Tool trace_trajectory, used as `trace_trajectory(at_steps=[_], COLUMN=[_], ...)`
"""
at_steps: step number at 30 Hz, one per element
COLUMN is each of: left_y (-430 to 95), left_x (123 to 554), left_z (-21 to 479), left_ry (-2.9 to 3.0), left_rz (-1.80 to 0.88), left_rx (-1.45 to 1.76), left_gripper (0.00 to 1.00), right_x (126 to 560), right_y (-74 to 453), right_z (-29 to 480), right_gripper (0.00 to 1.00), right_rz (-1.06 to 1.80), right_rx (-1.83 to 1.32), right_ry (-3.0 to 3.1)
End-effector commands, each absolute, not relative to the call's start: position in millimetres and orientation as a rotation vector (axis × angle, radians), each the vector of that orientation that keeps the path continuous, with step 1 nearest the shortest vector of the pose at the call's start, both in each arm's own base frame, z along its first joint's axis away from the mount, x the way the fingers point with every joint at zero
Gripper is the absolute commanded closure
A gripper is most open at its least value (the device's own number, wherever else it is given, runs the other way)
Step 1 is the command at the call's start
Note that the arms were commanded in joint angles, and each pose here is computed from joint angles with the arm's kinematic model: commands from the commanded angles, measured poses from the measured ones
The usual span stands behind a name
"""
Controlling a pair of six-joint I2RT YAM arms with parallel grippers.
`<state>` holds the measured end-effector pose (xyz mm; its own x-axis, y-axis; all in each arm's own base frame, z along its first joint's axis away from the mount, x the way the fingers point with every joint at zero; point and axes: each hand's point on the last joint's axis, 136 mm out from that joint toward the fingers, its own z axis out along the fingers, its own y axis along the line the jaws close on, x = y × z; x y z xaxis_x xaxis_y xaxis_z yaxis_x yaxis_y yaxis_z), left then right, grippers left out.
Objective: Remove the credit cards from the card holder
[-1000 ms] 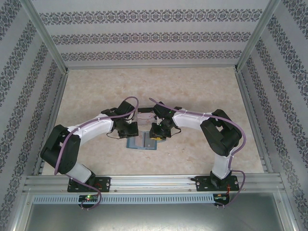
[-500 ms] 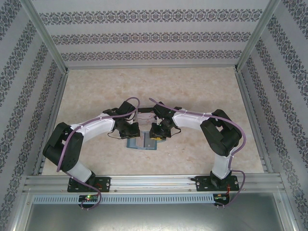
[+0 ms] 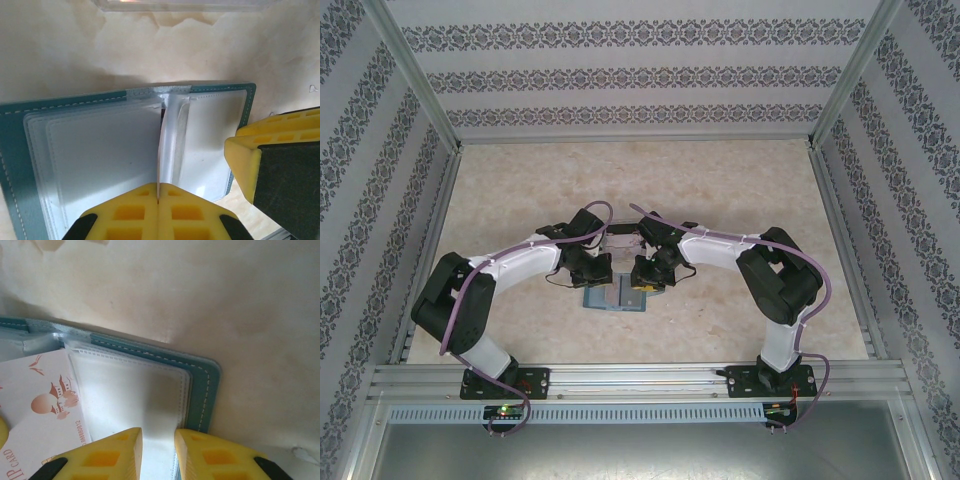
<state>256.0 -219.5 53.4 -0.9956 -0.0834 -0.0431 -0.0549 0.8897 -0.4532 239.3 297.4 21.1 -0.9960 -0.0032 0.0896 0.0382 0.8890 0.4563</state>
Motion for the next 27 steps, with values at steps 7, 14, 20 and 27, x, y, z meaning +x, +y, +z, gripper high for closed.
trace_trajectory(at_steps=[7, 14, 20, 27], left_y=[-203, -194, -197, -212], left_x=[264, 278, 298, 306], left_z=[86, 96, 109, 122], left_ry=[2.930, 2.882, 2.760, 2.634], left_rz=[-0.573, -0.517, -0.511, -0.564], left_rx=[-0.003, 0.133, 0.404, 0.762], left_gripper=[0.99, 1.00, 1.00, 1.00], right_x=[233, 243, 248, 254], right_y=[270, 255, 235, 214], right_z=[32, 47, 50, 57], right_gripper=[0.73, 0.73, 0.73, 0.73], right_rz=[-0.602, -0.628, -0.620, -0.634], right_rx=[-0.049, -0.079, -0.113, -0.160], right_ry=[-3.046, -3.085, -3.098, -3.121])
